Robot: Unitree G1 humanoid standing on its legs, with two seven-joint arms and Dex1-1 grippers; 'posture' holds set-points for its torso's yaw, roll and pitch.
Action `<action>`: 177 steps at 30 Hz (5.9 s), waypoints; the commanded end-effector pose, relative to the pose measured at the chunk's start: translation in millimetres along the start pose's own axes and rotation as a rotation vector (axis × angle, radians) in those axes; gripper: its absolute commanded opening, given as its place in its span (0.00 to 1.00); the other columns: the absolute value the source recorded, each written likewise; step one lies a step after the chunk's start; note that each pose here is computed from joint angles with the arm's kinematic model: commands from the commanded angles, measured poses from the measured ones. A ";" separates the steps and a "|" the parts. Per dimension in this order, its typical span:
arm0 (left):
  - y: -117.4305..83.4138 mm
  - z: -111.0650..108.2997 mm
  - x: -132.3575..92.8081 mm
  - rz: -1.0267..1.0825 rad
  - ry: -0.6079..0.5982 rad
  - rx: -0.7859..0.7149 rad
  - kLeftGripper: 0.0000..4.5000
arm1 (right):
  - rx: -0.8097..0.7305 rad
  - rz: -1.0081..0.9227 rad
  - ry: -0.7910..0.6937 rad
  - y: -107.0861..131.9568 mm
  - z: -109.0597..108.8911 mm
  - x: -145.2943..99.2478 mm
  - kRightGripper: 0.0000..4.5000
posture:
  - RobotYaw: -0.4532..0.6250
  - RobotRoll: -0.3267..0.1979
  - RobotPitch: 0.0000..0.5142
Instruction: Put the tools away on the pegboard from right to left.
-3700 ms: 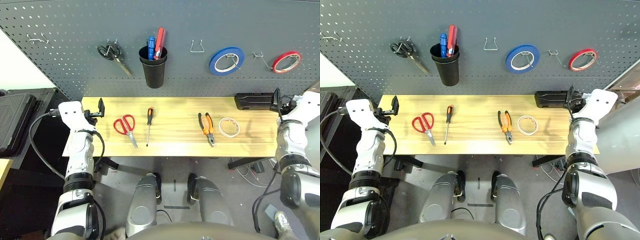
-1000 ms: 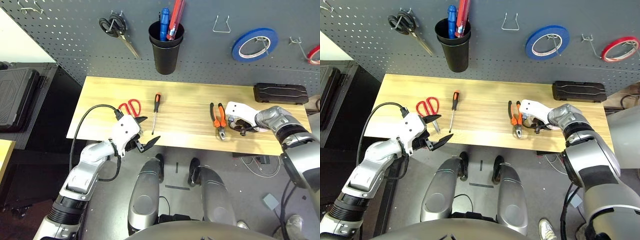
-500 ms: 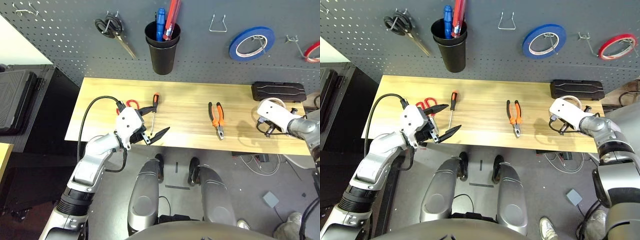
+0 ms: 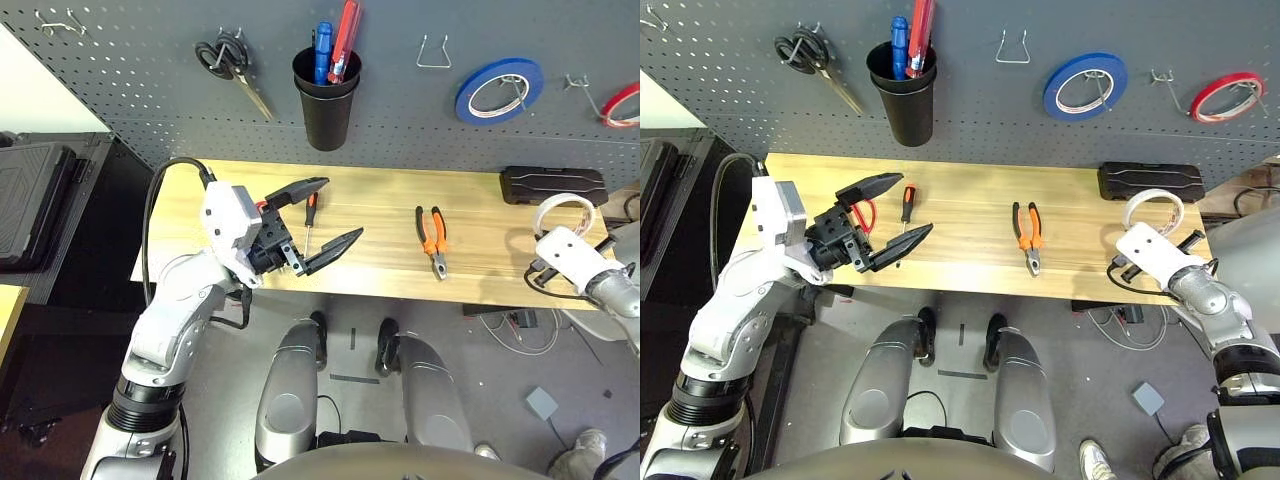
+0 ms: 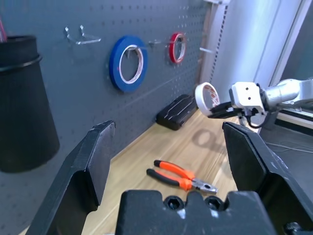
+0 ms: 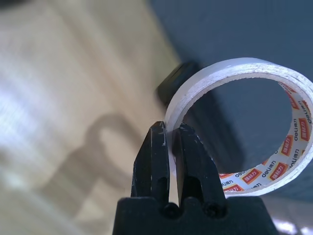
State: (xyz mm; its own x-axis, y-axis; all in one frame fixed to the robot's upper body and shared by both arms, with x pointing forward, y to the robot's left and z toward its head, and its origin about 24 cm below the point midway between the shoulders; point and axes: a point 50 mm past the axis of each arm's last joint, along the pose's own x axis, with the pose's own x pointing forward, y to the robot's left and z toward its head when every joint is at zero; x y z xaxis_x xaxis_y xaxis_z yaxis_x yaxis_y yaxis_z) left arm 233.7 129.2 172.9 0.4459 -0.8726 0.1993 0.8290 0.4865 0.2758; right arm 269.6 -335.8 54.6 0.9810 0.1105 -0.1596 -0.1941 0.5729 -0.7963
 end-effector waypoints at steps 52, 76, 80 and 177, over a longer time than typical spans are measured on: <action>-7.7 2.4 13.8 -0.135 0.031 0.070 1.00 | 0.111 -0.187 -0.207 -24.1 63.3 64.3 1.00 | 0.64 0.62 0.48; -2.0 -65.1 -2.1 -0.277 0.560 0.231 1.00 | 0.825 0.276 0.196 71.7 86.2 15.0 1.00 | 0.58 0.62 0.55; -2.7 -67.3 -2.0 -0.290 0.583 0.235 1.00 | 0.872 0.333 0.301 77.1 97.3 18.1 1.00 | 0.59 0.62 0.57; 25.7 49.9 24.8 -0.002 -0.089 0.138 1.00 | 0.496 0.145 -0.643 -32.6 179.0 12.8 0.58 | 0.57 0.62 0.42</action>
State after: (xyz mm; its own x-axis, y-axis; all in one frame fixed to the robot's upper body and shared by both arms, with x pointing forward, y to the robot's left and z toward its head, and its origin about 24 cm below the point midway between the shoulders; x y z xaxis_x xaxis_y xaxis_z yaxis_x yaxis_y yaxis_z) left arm 254.9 125.1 227.0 0.4373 -0.8601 0.2628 0.7638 0.5094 0.3964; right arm 292.9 -211.0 161.8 0.8097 0.5635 0.1639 -0.4586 0.7818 -0.4224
